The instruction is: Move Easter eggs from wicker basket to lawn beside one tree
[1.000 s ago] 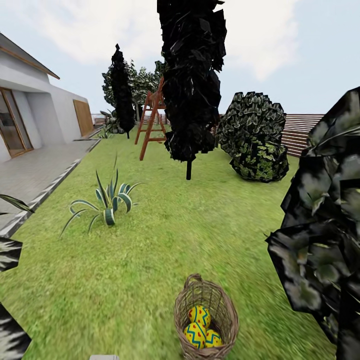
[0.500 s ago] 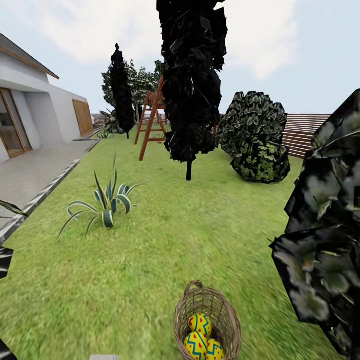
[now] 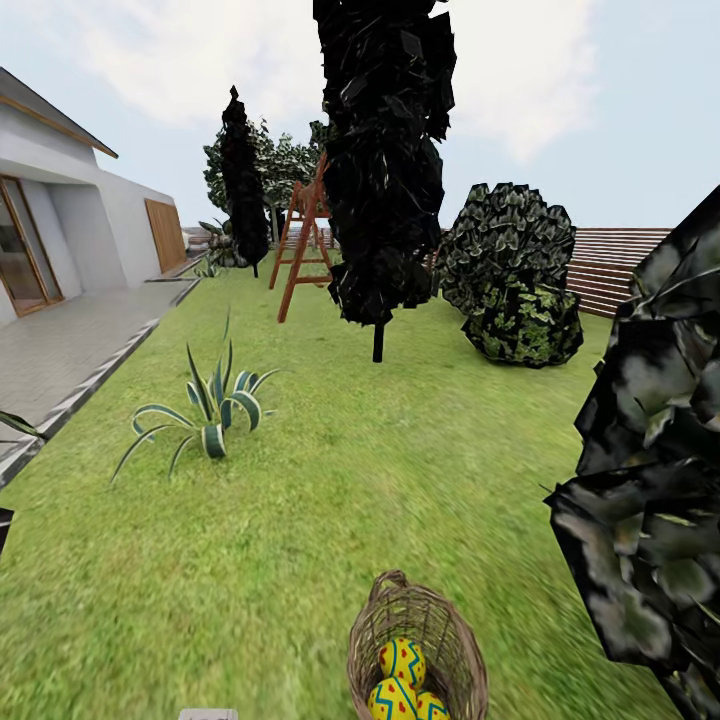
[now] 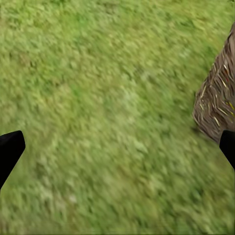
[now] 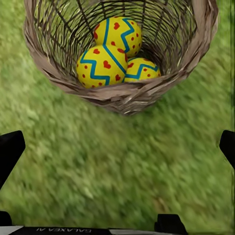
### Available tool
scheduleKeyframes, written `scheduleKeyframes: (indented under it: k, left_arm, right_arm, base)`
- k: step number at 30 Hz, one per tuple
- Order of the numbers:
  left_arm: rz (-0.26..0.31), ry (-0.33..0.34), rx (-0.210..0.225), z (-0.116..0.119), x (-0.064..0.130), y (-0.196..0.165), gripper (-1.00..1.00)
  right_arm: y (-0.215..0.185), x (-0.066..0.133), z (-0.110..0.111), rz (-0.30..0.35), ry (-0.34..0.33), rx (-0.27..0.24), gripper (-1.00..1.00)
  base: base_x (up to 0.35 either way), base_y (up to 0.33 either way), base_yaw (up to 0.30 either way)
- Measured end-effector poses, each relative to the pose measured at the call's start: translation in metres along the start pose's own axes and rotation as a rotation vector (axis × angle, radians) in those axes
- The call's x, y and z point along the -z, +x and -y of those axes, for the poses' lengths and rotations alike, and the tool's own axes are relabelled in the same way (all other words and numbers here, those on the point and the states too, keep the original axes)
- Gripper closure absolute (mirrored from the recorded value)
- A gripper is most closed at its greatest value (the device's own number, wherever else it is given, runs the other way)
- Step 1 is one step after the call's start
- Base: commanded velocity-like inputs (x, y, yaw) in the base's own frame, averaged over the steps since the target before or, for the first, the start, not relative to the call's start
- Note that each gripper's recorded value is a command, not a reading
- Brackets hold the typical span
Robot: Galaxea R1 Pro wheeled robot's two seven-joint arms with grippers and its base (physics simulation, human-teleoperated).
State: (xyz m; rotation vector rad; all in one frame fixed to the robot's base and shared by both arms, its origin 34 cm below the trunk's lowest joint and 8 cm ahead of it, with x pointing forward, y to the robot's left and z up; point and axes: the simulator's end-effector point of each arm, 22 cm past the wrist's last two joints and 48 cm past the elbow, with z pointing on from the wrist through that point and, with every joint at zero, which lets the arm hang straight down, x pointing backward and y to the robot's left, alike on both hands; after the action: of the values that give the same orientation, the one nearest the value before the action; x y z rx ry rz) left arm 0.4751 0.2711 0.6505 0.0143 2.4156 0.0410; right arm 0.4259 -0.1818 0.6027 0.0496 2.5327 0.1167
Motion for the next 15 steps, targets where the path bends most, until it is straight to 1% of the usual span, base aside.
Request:
scheduleKeyframes:
  k: [1, 5, 8, 10, 15]
  left_arm:
    - [0.008, 0.001, -0.001, 0.001, -0.001, -0.003, -1.00]
    - [0.009, 0.001, -0.002, 0.001, -0.001, -0.004, -1.00]
    - [0.009, 0.001, -0.002, 0.001, -0.001, -0.004, -1.00]
    - [0.009, 0.001, -0.002, 0.001, -0.001, -0.004, -1.00]
    - [0.009, 0.001, -0.002, 0.001, -0.001, -0.004, -1.00]
  right_arm:
    - [0.000, -0.001, 0.000, -0.005, 0.005, -0.011, -1.00]
    - [-0.003, -0.005, -0.002, -0.023, 0.003, -0.028, -1.00]
    - [-0.014, -0.008, -0.003, -0.009, 0.000, -0.041, -1.00]
    - [-0.023, -0.010, -0.003, 0.003, -0.001, -0.041, -1.00]
    - [-0.024, -0.010, -0.003, 0.004, -0.001, -0.041, -1.00]
  base:
    - [0.000, 0.000, 0.000]
    - [0.000, 0.000, 0.000]
    - [0.000, 0.000, 0.000]
    - [0.000, 0.000, 0.000]
    - [0.000, 0.000, 0.000]
